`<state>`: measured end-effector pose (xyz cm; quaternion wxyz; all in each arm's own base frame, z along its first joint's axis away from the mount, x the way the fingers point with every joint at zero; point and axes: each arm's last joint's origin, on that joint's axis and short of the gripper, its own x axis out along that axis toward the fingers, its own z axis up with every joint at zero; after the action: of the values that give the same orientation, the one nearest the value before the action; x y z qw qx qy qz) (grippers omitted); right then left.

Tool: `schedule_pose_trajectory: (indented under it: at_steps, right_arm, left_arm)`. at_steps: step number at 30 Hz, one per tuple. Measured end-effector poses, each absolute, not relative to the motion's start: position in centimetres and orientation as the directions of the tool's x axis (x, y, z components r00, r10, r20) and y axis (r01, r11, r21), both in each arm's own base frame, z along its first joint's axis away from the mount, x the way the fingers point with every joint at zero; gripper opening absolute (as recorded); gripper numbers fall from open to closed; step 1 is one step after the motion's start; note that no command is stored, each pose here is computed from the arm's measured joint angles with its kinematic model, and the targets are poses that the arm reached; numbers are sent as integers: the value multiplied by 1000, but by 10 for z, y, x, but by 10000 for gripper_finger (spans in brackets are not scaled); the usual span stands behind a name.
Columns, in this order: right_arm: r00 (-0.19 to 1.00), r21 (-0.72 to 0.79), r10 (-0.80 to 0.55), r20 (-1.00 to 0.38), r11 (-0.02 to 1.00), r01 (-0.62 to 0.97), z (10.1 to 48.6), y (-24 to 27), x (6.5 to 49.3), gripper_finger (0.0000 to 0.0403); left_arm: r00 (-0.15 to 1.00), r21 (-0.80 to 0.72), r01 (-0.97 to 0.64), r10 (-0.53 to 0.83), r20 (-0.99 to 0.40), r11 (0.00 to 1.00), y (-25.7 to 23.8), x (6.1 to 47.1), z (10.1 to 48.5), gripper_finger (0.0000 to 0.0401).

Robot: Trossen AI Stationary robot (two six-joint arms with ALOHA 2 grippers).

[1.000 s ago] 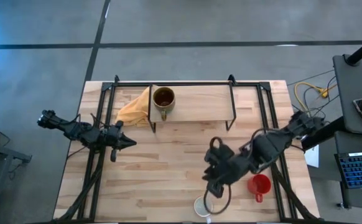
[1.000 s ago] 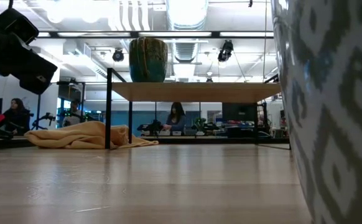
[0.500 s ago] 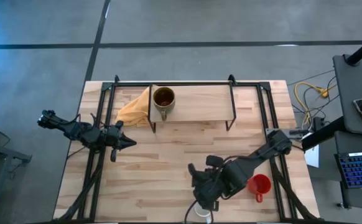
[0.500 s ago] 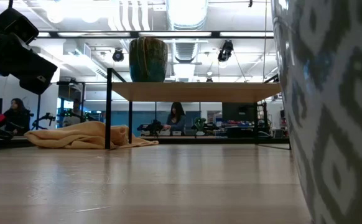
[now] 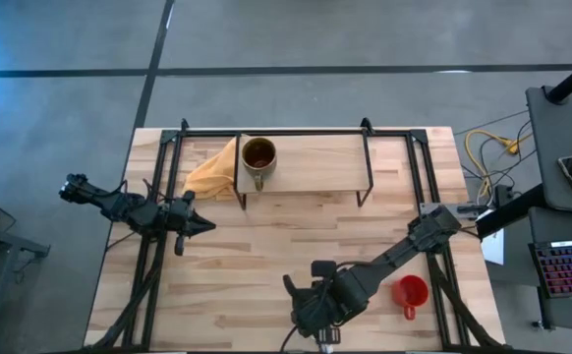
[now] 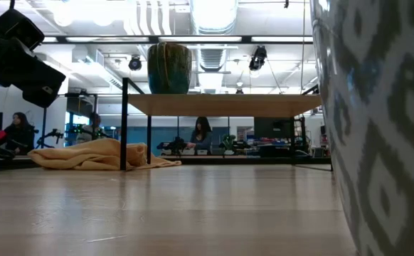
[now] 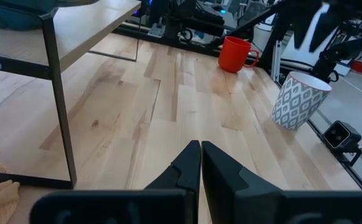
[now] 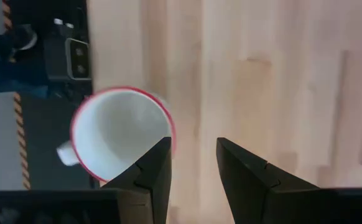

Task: Stack small to large cups/mugs on shelf
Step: Put the gray mug on the shelf

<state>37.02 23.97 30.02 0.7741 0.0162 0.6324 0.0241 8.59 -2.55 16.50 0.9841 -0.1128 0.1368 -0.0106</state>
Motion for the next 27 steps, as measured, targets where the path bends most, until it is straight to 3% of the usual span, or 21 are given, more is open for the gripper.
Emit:
schedule_pose_trajectory:
  at_steps: [6,17,27]
  right_arm:
    - [178,140,148,-973,989,-55,289,250,377,121]
    - [139,111,124,-983,989,-97,265,258,384,121]
    - [174,35,51,-983,995,-95,261,253,387,121]
  left_arm:
    - [962,-225,-10,-52,-266,974,-26,86,165,0]
    - [963,-226,-10,-52,-264,974,-26,86,165,0]
    - [963,-226,-10,-52,-266,974,-26,86,165,0]
